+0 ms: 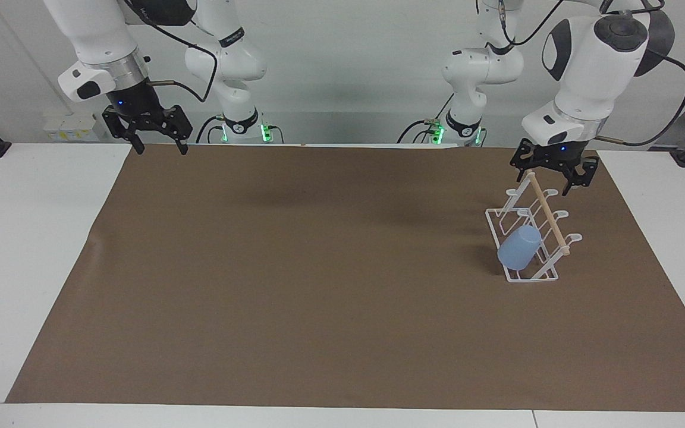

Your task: Hang cup on cup holder

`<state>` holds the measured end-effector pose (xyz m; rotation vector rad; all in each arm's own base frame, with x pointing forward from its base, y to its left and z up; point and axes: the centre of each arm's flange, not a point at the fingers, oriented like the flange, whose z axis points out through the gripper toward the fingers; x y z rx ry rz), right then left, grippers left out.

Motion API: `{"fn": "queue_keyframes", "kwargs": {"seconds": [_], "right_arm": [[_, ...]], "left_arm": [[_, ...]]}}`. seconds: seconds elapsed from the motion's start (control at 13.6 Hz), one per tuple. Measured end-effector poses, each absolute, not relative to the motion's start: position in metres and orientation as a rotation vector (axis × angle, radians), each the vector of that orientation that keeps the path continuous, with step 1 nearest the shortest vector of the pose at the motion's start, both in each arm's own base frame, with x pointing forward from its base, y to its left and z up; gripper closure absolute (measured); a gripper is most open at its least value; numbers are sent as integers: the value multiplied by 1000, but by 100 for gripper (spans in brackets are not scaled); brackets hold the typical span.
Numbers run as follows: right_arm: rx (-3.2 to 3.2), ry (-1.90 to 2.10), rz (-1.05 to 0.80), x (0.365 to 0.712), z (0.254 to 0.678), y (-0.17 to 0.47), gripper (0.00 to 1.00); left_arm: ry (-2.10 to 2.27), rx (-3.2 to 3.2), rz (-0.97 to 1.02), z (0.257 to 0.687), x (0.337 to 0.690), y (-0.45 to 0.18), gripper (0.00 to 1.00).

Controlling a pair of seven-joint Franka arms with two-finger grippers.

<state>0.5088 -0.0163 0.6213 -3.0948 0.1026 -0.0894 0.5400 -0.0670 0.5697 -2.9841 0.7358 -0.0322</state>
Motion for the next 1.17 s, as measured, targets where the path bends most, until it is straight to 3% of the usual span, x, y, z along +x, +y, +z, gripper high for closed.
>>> {"fn": "queue_keyframes", "kwargs": {"seconds": [0.37, 1.17], "right_arm": [[-3095, 103, -89, 509, 621, -16, 0], [-3095, 103, -89, 509, 621, -16, 0]], "left_arm": [[566, -3062, -69, 588, 544, -32, 0], [461, -3117, -11, 606, 537, -45, 0]]}}
